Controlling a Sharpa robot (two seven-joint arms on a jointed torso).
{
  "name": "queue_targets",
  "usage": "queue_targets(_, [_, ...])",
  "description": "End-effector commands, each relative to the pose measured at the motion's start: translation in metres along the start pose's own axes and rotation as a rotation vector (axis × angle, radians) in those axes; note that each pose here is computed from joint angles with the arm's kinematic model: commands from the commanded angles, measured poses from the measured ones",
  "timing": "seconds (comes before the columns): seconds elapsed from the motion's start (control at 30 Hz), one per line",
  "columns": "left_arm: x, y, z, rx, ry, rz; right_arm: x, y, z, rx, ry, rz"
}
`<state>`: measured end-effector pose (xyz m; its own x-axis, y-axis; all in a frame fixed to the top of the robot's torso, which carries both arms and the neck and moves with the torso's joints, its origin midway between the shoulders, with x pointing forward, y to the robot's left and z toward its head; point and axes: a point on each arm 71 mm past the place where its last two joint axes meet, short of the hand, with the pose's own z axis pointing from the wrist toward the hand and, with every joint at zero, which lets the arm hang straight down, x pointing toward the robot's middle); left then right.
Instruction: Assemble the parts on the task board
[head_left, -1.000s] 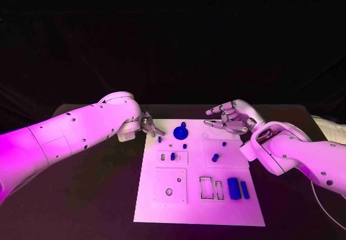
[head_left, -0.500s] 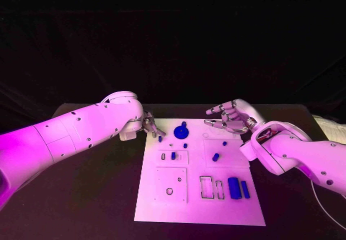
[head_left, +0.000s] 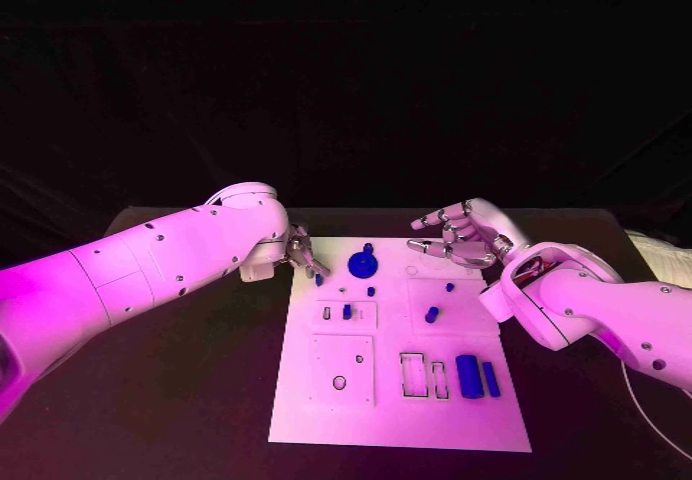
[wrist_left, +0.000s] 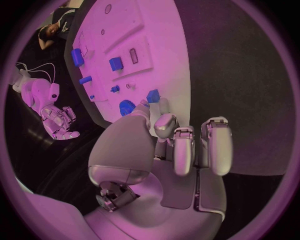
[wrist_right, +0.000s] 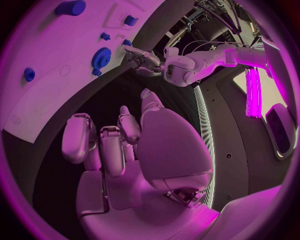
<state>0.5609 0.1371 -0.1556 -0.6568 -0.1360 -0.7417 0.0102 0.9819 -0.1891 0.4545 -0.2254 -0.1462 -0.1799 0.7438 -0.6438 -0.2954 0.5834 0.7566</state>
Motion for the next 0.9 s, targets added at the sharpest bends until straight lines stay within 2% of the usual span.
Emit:
queue_targets(0.03, [0.0015,-0.0035,-0.0003,0.019,0.022,0.004,0.0017,0.0004,0.0001,-0.004,0.015,-0.002])
queue_targets(0.9, [0.0037,-0.003,-0.0011,0.002,0.046,0.008,0.0026,0.0002,0.0005,-0.004,0.018,-0.002])
